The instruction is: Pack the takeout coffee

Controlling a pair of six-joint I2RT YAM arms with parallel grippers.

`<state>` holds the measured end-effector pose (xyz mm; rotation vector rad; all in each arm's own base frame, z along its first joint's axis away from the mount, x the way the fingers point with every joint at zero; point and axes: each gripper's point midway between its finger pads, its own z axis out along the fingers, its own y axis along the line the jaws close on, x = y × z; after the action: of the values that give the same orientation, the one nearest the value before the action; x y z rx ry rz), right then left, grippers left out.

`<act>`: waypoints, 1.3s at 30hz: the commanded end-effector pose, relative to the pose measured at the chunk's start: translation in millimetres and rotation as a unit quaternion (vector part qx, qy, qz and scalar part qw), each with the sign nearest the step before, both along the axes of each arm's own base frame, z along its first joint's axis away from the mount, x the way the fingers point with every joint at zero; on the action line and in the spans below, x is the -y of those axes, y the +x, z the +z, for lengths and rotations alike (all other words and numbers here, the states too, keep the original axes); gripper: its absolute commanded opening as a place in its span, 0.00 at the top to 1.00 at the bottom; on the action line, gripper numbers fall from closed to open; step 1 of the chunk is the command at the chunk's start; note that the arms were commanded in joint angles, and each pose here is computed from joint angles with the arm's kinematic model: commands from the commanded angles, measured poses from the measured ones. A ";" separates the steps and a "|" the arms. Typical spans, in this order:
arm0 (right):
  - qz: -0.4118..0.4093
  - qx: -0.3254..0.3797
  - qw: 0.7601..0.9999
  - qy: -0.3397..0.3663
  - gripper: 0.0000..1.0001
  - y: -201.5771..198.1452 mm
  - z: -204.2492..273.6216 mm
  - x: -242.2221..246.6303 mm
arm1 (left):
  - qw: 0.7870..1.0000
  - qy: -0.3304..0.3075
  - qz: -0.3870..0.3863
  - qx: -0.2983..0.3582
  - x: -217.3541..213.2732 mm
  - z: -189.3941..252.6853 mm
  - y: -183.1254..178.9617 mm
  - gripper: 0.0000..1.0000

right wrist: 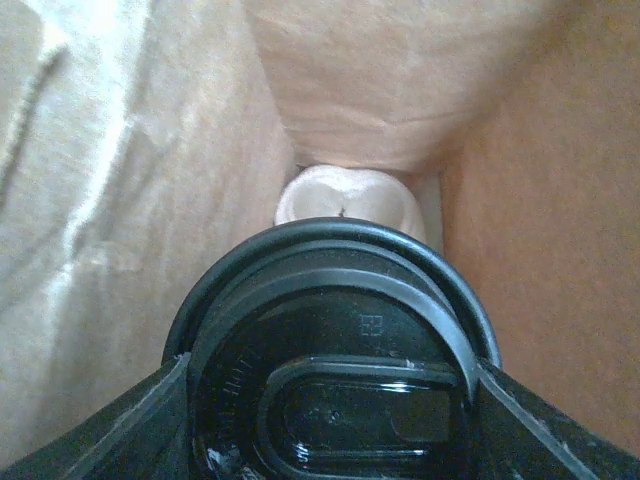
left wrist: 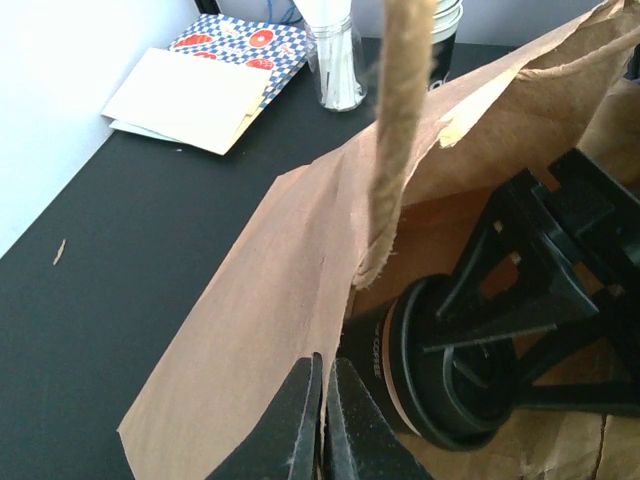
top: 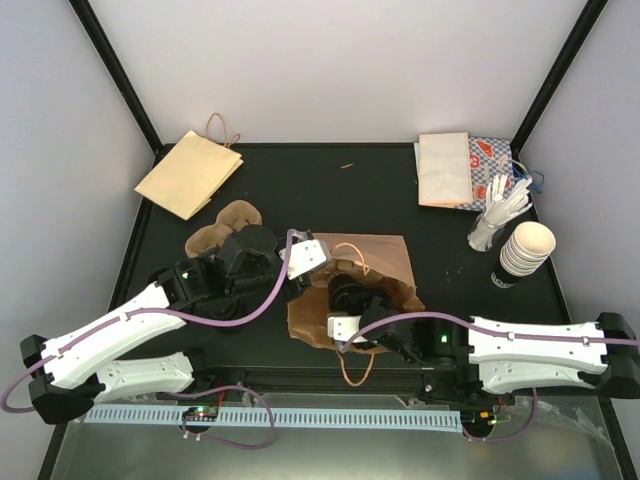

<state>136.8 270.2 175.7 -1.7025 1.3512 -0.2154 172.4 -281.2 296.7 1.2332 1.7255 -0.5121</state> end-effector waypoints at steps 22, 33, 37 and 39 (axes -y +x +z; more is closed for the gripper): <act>-0.019 0.030 0.999 -0.017 0.45 1.5 -18.9 -2.8 | 0.997 -0.033 -0.057 -0.044 6.0 5.4 -32.8 0.98; -0.032 0.045 0.998 -0.031 0.45 14.6 -17.1 -8.9 | 0.997 -0.035 -0.041 -0.053 0.0 9.2 -34.4 0.99; -0.038 0.036 0.998 -0.042 0.45 17.1 -23.7 -4.1 | 0.997 -0.041 -0.043 -0.053 -2.6 14.2 -36.8 0.99; -0.040 0.028 0.998 -0.046 0.45 18.7 -27.0 -1.8 | 0.997 -0.044 -0.044 -0.053 -3.6 16.3 -38.2 0.98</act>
<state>146.8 273.4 142.1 -1.7365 1.3623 -0.3578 142.3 -280.8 292.6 1.2715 1.7604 -0.6600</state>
